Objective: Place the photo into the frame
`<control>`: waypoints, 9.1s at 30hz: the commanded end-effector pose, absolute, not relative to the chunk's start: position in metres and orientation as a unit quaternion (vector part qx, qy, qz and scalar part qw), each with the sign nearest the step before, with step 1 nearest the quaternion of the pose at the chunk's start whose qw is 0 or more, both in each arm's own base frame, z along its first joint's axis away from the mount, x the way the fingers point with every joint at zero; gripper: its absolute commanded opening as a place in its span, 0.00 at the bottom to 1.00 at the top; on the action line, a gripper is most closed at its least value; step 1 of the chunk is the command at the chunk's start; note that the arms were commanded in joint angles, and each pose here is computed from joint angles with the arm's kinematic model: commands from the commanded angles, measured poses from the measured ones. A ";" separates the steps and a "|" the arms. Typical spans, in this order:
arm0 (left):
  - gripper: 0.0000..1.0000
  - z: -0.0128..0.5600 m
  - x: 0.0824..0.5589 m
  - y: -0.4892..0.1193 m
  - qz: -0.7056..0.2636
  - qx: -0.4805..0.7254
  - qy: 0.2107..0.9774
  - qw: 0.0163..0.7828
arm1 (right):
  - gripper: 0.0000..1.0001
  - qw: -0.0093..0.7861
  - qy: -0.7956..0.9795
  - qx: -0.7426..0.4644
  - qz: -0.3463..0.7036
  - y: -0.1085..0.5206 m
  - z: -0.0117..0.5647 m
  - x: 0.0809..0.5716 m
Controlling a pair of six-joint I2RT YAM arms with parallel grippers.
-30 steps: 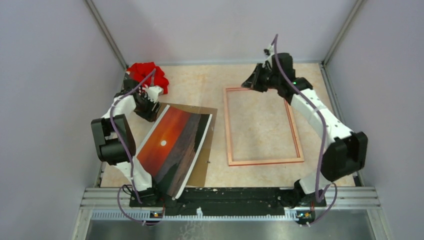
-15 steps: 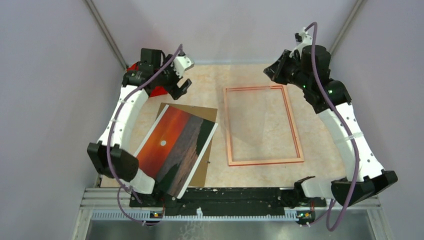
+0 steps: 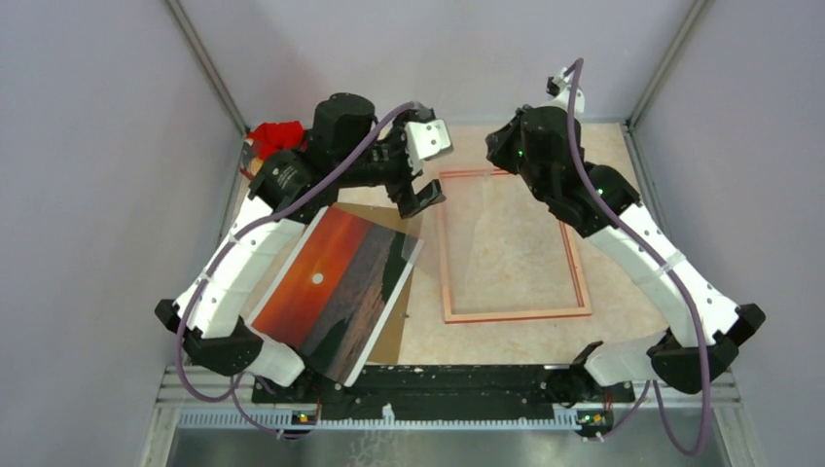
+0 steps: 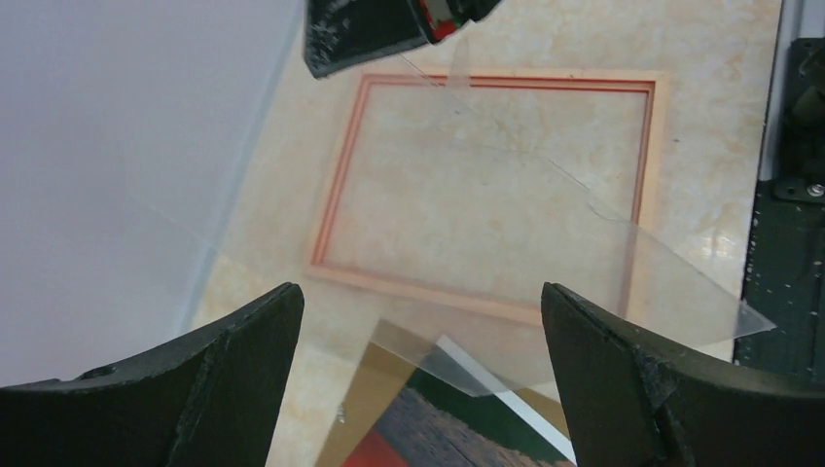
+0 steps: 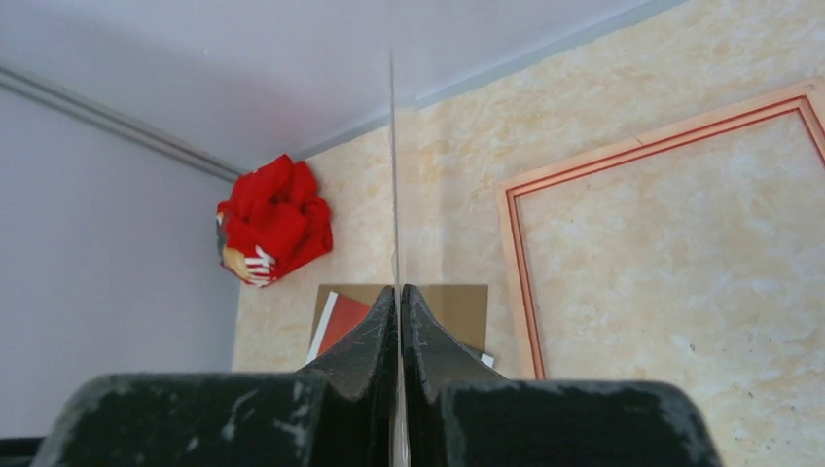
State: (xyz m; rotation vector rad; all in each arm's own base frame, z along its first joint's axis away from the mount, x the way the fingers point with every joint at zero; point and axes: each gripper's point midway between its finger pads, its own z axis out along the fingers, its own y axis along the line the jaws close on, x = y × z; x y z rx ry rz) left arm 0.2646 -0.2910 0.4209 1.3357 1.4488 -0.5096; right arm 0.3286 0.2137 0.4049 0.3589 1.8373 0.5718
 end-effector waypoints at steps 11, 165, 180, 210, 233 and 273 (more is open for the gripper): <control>0.99 0.359 0.282 -0.258 -0.182 0.486 0.688 0.507 | 0.00 0.514 0.789 0.073 0.328 0.176 0.408 0.343; 0.56 0.070 0.383 -0.209 -0.226 0.371 0.858 0.274 | 0.49 0.333 0.832 0.168 0.411 0.135 0.212 0.301; 0.57 0.071 0.379 -0.211 -0.239 0.371 0.859 0.259 | 0.00 0.374 0.833 0.136 0.385 0.142 0.235 0.331; 0.56 0.064 0.383 -0.213 -0.238 0.383 0.853 0.263 | 0.00 0.371 0.788 0.122 0.476 0.166 0.302 0.330; 0.56 0.062 0.377 -0.217 -0.245 0.387 0.849 0.261 | 0.00 0.347 0.801 0.139 0.467 0.166 0.231 0.335; 0.54 0.045 0.382 -0.237 -0.235 0.405 0.841 0.270 | 0.00 0.336 0.780 0.196 0.490 0.165 0.224 0.331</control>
